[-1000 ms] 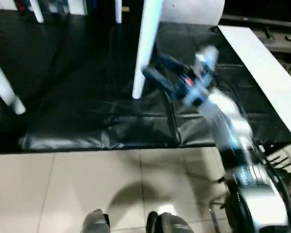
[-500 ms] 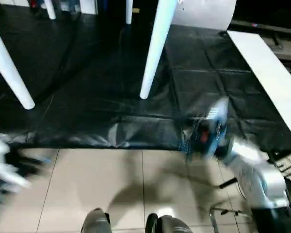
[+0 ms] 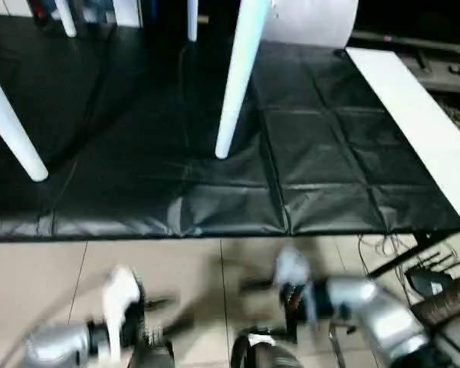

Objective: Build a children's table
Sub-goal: Flip table

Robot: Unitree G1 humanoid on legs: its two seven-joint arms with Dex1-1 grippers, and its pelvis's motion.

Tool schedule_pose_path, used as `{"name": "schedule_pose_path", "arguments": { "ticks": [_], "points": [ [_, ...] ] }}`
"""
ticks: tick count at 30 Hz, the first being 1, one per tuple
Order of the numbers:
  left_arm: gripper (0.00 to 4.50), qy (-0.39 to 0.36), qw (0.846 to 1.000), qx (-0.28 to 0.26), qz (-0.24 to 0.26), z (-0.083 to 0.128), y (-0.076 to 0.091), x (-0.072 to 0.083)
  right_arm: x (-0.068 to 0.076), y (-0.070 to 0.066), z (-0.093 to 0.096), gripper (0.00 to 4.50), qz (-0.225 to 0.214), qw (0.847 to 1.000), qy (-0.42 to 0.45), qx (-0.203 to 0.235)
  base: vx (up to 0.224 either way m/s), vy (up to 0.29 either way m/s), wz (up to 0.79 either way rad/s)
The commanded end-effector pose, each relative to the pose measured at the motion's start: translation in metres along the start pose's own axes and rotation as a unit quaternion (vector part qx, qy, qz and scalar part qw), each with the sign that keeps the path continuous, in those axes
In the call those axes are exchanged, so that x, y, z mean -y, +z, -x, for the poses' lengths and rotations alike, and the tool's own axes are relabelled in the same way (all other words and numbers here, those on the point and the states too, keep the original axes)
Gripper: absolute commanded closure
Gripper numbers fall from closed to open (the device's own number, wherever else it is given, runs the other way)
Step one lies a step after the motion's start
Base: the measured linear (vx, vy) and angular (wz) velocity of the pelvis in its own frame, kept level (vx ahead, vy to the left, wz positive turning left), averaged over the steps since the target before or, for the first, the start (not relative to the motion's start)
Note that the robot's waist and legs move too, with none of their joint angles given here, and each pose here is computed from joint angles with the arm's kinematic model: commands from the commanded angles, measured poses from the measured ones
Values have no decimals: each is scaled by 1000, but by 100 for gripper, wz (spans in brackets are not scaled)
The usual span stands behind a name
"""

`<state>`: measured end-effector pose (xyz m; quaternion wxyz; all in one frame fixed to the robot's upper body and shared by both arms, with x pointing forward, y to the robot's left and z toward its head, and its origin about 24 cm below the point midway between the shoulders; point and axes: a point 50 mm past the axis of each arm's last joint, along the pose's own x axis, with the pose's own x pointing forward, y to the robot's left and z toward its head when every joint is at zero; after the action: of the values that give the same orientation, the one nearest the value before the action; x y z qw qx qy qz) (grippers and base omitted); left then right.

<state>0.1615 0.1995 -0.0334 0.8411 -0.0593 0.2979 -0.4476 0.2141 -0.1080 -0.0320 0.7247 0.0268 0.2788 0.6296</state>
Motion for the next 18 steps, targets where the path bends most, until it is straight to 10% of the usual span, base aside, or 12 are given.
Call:
{"name": "schedule_pose_path", "arguments": {
  "ticks": [1, 9, 10, 12, 18],
  "points": [
    [158, 44, 998, -31, 25, -13, -15, -8, 14, -12, -2, 0, -37, 996, -85, 1, 0, 0, 0],
    [158, 236, 961, -107, 100, -44, -49, -41, 29, -77, -10, 0, -237, 914, -327, -30, 0, 0, 0],
    [158, 295, 936, -113, 154, -49, -57, -47, 24, -98, -9, 0, -289, 876, -384, -46, 0, 0, 0],
    [158, 323, 919, -116, 195, -50, -64, -48, 20, -109, -9, 0, -323, 847, -418, -60, 0, 0, 0],
    [158, 351, 893, -246, 140, -52, -90, -39, -2, -140, -16, 0, -385, 780, -472, -146, 0, 0, 0]
  ]
}}
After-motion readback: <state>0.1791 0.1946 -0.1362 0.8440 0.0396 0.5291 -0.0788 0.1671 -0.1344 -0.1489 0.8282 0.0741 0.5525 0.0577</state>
